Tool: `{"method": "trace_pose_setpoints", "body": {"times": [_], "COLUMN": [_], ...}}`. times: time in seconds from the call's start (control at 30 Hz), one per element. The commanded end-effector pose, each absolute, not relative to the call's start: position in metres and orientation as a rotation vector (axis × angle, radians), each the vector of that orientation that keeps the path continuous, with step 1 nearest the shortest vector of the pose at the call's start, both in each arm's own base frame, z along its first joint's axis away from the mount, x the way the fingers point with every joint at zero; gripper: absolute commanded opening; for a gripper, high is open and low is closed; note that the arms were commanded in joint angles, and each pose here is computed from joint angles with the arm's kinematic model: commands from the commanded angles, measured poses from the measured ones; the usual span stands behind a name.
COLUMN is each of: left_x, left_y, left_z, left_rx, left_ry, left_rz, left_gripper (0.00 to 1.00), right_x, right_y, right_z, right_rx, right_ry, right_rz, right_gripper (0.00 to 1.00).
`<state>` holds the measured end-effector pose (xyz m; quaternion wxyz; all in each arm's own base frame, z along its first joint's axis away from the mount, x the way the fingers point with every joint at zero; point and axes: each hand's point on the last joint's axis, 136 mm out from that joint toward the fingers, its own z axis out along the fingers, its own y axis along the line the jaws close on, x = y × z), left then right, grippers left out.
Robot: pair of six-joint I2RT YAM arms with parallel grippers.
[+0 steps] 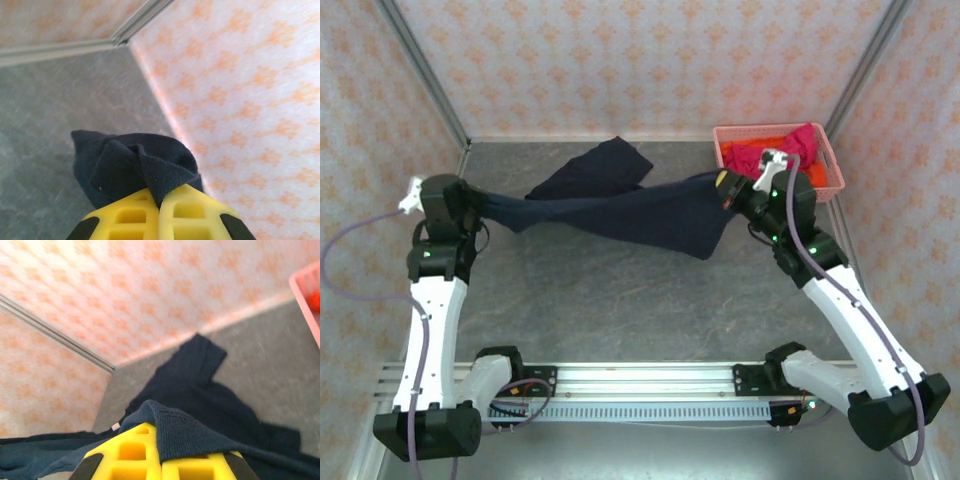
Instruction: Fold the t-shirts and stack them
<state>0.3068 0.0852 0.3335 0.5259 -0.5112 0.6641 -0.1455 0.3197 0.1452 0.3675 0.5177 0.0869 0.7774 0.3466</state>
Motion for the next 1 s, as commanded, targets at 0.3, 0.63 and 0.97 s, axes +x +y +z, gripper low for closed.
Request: {"method": "trace_pose_setpoints", "body": {"times": [0.3,0.63,0.97], "left_x": [0.279,0.366,0.415], "left_y": [0.095,0.101,0.115], "left_z": [0.516,0.541,0.597], "left_rx": [-1.005,-1.013,-0.977], "left_ry": [1.374,1.379,1.263], "left_rz": [-0.275,-0.357,-0.431], "left_gripper": [0.0,0.0,0.0], "right_x": [0.313,0.394,0.456], "right_y": [0.116,0.133,0.135], "right_z": [0.534,0.56,0.612], "right_rx": [0.095,0.091,0.124], "right_ry": [1.601,1.609,1.487], "right_rz": [0.623,0.545,0.691], "right_gripper": [0.0,0.0,0.0]}}
